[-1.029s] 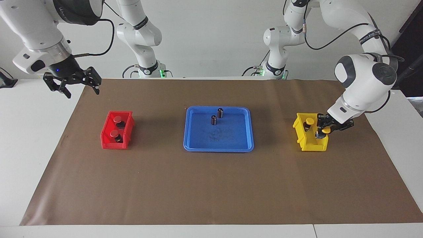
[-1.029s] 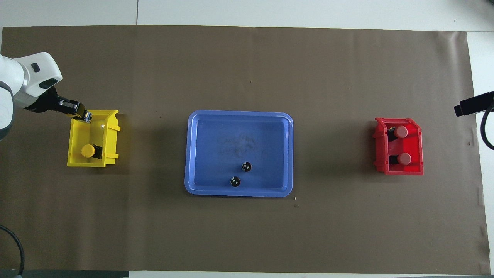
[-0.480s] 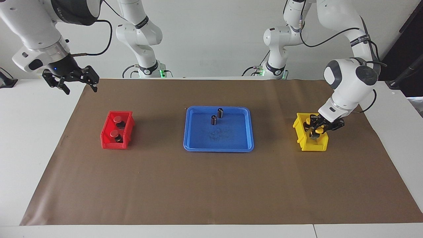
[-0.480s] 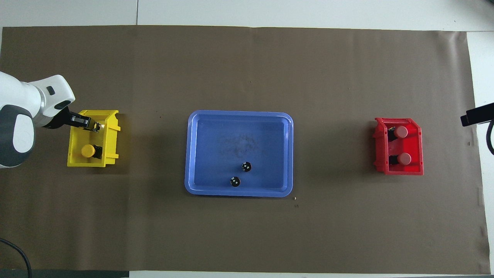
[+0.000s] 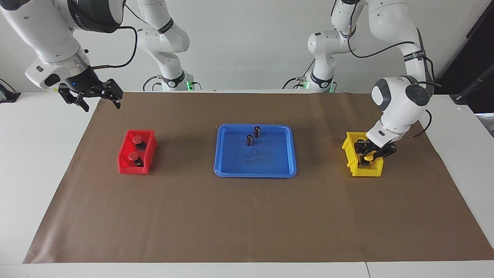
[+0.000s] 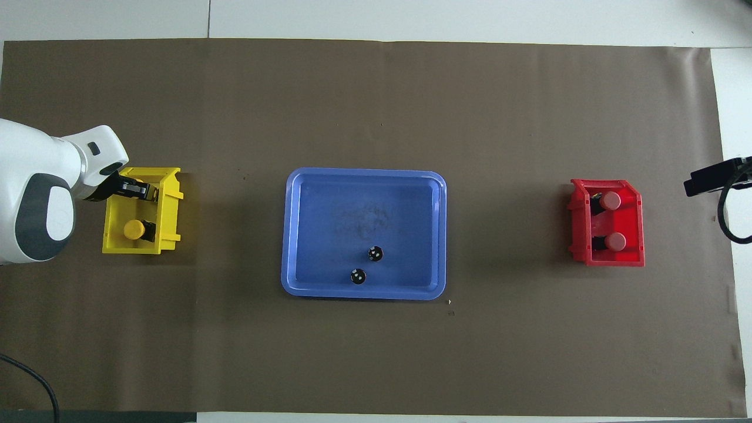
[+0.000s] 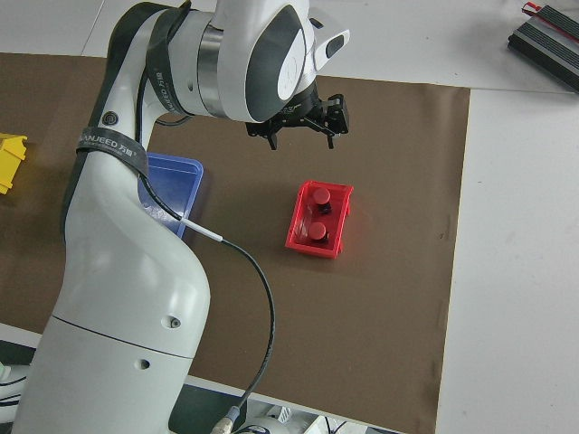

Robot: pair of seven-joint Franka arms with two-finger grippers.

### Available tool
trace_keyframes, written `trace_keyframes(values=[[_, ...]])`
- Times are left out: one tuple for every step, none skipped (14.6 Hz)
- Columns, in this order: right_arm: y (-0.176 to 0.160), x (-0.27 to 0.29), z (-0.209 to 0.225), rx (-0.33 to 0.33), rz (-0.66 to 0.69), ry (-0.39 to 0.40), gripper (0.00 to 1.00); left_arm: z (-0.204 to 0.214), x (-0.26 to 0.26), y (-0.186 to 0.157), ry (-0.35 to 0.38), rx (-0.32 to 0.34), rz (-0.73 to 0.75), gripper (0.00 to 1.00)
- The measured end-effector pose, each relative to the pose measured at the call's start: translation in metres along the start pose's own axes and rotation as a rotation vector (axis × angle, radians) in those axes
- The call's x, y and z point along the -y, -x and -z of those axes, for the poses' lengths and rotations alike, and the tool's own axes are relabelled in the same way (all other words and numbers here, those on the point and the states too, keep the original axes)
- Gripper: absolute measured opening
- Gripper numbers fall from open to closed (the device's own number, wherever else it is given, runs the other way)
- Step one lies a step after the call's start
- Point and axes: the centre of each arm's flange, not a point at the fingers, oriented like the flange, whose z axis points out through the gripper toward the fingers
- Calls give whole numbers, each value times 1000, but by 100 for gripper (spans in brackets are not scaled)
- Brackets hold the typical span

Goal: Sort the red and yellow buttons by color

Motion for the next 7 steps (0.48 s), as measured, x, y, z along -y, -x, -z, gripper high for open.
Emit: trace_keyframes(values=[[0, 2, 0, 3, 3, 0, 100, -1, -1, -1, 0, -2, 0, 41], [0, 3, -1, 7, 3, -1, 100, -1, -1, -1, 0, -4, 0, 47], [1, 2, -1, 13, 3, -1, 100, 0, -1, -2, -1, -6, 1, 56], [2, 2, -1, 18, 2, 0, 100, 1, -1, -2, -1, -7, 1, 56], [2, 2, -2, 21, 1, 1, 100, 1, -1, -2, -2, -9, 1, 60], [2, 2, -2, 22, 1, 1, 100, 3, -1, -3, -3, -12, 2, 65], [2, 2, -2, 22, 2, 1, 100, 7, 0, -4, -3, -14, 2, 65]])
